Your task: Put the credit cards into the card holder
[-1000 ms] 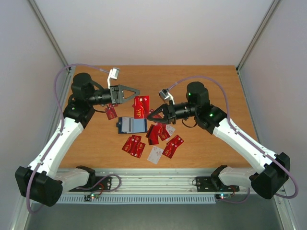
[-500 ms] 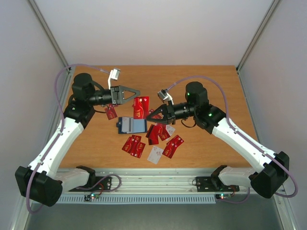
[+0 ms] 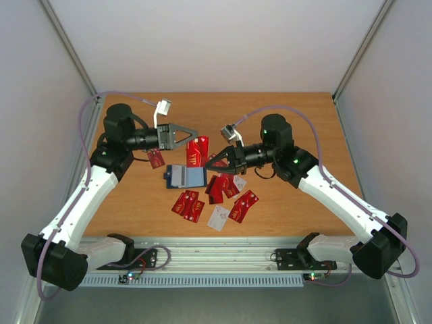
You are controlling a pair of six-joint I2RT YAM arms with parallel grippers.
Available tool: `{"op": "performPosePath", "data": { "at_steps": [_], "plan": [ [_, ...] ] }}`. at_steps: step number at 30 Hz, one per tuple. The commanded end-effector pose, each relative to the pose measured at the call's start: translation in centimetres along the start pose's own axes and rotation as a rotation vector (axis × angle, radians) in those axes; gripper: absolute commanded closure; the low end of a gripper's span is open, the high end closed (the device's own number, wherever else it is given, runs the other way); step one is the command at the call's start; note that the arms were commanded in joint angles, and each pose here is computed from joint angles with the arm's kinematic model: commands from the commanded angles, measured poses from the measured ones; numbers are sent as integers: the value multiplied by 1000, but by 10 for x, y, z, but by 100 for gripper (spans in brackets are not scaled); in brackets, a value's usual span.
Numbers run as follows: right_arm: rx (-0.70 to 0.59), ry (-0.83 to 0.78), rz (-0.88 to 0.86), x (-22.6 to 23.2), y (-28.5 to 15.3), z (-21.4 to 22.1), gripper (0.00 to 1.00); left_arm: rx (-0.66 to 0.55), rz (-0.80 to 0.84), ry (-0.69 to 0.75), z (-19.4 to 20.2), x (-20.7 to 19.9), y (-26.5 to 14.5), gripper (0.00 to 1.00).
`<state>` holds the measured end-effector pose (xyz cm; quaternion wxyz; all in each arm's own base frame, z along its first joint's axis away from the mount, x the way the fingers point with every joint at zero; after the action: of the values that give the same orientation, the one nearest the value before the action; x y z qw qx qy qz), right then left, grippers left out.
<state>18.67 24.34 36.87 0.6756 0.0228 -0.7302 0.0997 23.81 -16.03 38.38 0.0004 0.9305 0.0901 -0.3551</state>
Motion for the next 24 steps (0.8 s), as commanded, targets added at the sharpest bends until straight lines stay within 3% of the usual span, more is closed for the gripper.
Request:
{"op": "performPosePath", "data": {
  "at_steps": [1, 10, 24],
  "plan": [
    [-73, -36, 4, 8, 0, -12, 99, 57, 80, 16, 9, -12, 2, 52],
    [-109, -16, 30, 5, 1, -17, 99, 57, 82, 17, 11, -12, 2, 62],
    [-135, 8, 81, -7, -1, -14, 99, 47, 59, -6, 15, -1, 5, 100]
  ]
}}
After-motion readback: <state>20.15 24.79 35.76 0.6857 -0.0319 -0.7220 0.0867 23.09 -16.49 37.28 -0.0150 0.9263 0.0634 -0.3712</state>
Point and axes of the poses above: each gripper's point midway between its finger pads, its own y axis out along the fingers, its own x axis along the line the jaws close on, z = x × y, the point moved 8 cm from there along -y, back along the fingers, and after that the axes turned 11 degrees about y, right-handed, at the moved point
